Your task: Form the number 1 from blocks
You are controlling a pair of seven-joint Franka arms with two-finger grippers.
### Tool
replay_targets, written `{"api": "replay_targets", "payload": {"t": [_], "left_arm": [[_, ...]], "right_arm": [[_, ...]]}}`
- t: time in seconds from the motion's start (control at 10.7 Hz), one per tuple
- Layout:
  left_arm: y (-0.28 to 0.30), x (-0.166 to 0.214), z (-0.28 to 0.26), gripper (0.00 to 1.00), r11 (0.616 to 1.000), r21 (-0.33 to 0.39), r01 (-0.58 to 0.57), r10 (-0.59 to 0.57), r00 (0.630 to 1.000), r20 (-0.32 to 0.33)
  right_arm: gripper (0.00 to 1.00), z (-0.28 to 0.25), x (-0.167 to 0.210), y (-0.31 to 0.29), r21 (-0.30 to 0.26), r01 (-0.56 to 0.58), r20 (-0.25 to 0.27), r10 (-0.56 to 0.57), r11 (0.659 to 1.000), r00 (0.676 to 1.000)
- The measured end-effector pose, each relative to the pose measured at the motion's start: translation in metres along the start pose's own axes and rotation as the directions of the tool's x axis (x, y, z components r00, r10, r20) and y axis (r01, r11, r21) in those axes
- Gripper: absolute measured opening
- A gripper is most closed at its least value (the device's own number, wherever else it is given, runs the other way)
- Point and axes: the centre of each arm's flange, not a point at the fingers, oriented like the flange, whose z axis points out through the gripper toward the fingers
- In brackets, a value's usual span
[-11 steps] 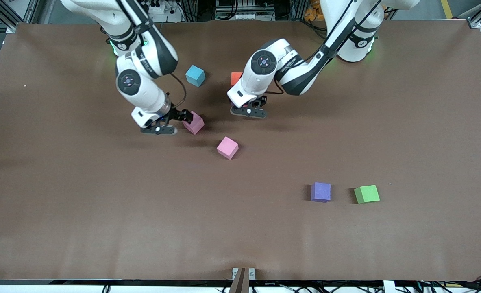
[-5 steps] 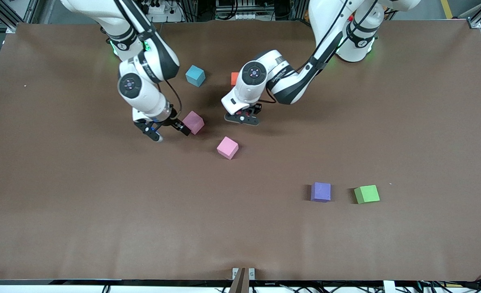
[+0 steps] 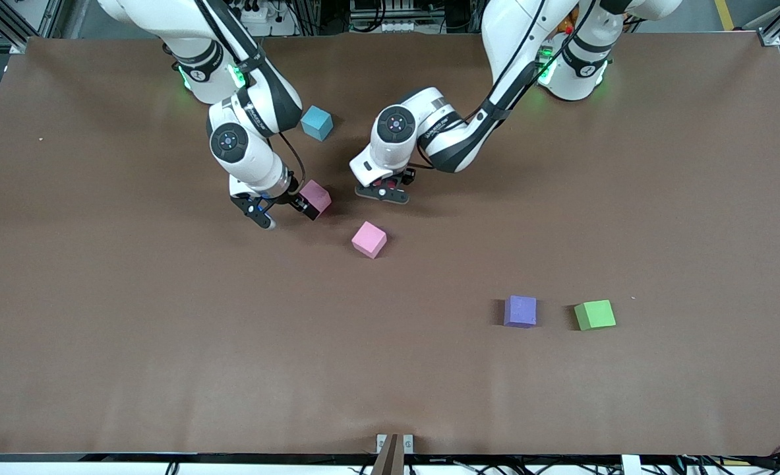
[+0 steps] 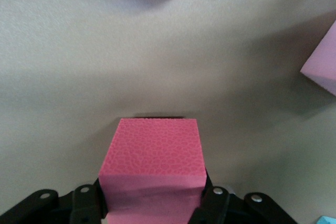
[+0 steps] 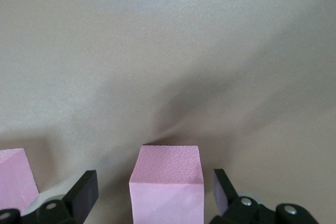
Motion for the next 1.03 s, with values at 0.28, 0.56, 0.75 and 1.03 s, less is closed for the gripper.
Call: {"api": "replay_targets", "payload": {"t": [0.28,0.56,0.75,1.03], "left_arm": [[0.0,0.0,0.004,0.62,0.999,0.004,0.048,-0.048,0.999,0.006],[0.002,-0.003,0.006,0.62,0.993,0.01,0.113,-0.114,0.993,0.011],[0.003,-0.005,0.007,0.62,0.993,0.012,0.12,-0.12,0.993,0.013],[0.009,-0.011,0.01,0.63,0.994,0.021,0.108,-0.108,0.994,0.018]], "right_arm": [[0.95,0.009,-0.006,0.001,-0.02,0.022,0.011,-0.021,1.0,1.0],[0.92,0.024,-0.02,0.0,-0.047,0.048,0.024,-0.047,0.998,0.999],[0.89,0.029,-0.025,0.001,-0.058,0.074,0.029,-0.072,0.996,0.997],[0.58,0.03,-0.026,0.003,-0.06,0.097,0.031,-0.095,0.993,0.995]]}}
